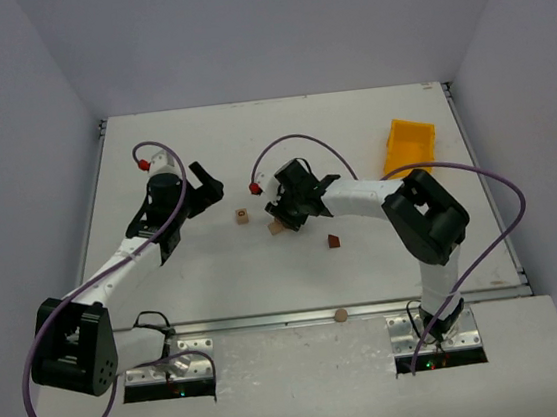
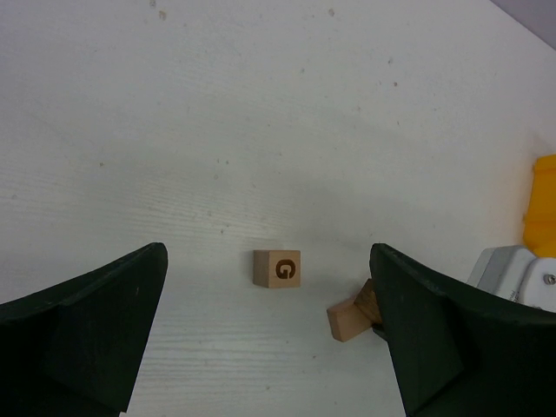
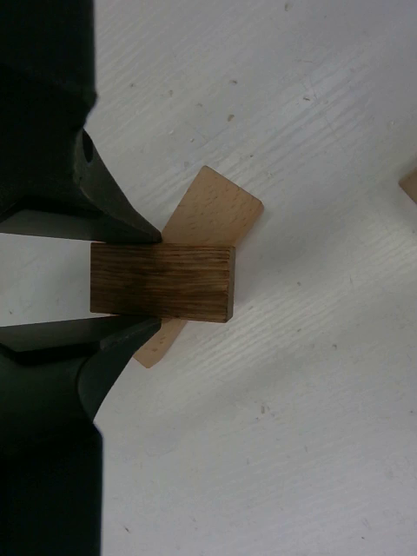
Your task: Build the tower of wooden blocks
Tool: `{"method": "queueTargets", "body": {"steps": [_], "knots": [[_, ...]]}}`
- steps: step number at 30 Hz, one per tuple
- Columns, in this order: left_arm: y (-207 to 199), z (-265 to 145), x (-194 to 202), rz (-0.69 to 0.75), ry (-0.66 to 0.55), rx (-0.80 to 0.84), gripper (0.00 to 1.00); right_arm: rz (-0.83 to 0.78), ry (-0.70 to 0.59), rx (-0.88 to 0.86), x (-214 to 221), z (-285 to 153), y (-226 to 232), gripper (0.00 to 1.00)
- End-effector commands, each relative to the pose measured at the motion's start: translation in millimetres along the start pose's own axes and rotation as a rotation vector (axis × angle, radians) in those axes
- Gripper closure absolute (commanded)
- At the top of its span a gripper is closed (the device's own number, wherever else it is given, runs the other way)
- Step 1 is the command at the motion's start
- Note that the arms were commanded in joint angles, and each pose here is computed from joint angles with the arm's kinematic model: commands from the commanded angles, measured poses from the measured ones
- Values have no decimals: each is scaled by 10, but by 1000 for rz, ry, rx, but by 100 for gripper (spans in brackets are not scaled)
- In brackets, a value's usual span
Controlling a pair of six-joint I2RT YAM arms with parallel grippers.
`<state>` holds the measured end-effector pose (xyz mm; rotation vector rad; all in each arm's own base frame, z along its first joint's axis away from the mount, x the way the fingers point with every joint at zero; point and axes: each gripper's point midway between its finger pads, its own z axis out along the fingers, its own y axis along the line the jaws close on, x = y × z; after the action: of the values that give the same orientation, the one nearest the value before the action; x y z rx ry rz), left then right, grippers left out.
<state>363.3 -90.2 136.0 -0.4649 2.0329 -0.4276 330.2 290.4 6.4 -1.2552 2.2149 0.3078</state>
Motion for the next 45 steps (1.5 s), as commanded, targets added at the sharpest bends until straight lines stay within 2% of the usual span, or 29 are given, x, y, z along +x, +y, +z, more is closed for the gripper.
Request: {"method": "queueTargets", "body": {"steps": [1,5,12,14,16,19,32,45], "knots": [[-99,17,-169,5,-51,30,0,-27,-78,42,-284,-76,-86,79],[-100,13,-191,5,-55,27,0,-129,-147,2,-463,-190,-43,86],[-76,12,-201,11,-57,12,0,-523,-300,-96,-746,-481,90,91],[-78,14,-221,15,-63,11,0,-609,-285,-156,-716,-571,149,91],[-77,15,-227,17,-64,10,0,-764,-288,-193,-736,-640,161,89],[-86,12,-249,27,-68,10,0,-874,-307,-227,-744,-693,129,90],[-33,43,-293,41,-51,-48,0,-1032,-284,-366,-521,-516,13,87],[40,169,-266,60,-12,-108,0,-976,-279,-422,-474,-245,-77,81]]}}
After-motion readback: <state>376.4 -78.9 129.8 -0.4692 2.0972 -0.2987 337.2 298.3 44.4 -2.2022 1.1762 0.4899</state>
